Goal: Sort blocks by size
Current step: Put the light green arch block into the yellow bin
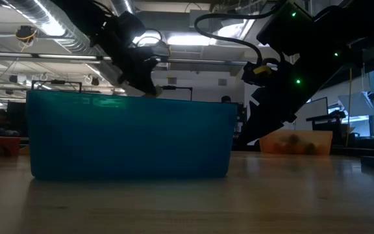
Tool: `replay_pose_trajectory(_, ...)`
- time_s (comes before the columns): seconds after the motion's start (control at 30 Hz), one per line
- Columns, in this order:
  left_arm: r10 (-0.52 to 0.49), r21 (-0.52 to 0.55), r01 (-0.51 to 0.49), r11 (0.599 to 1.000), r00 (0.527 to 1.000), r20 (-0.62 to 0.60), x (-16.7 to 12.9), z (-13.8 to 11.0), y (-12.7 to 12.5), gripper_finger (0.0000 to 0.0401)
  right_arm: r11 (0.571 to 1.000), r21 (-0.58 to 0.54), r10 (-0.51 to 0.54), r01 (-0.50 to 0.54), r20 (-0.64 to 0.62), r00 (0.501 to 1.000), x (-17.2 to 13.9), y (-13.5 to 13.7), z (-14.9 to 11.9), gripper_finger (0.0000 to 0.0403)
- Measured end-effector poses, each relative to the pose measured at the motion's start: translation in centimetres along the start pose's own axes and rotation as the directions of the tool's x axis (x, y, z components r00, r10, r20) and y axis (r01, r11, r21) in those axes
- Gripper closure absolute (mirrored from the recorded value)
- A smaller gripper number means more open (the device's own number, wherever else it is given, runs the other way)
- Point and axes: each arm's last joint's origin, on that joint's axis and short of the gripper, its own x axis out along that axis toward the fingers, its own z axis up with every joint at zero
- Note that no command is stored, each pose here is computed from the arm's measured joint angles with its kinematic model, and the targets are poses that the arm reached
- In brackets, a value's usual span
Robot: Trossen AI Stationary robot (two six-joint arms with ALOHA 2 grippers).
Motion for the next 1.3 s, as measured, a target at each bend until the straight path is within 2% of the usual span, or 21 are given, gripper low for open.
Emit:
replay_pose_trajectory(0.2, -0.106, -0.035, 0.109, 0.993, 0.992, 0.068, 1.7, 0.3, -0.5, 0.0346, 1.0, 0.0, 0.0, 0.0, 0.0, 1.0, 0.0, 0.0, 0.0, 0.0111)
replay_pose_trajectory(0.5, -0.157, 0.017, 0.157, 0.987, 0.988, -0.008, 4.6, -1.2, -2.2, 0.0345, 1.0, 0.0, 0.0, 0.0, 0.0, 1.0, 0.0, 0.0, 0.0, 0.0111)
replay_pose_trajectory(0.7, -0.155, 0.063, 0.158, 0.986, 0.987, -0.045, 5.4, -1.9, -2.3, 0.0345, 1.0, 0.0, 0.0, 0.0, 0.0, 1.0, 0.0, 0.0, 0.0, 0.0111)
replay_pose_trajectory(1.3, -0.107, 0.075, 0.113, 0.991, 0.99, -0.089, 5.6, -2.4, -2.1, 0.0344, 1.0, -0.001, 0.001, -0.001, -0.003, 1.0, 0.0, 0.0, 0.0, 0.0111)
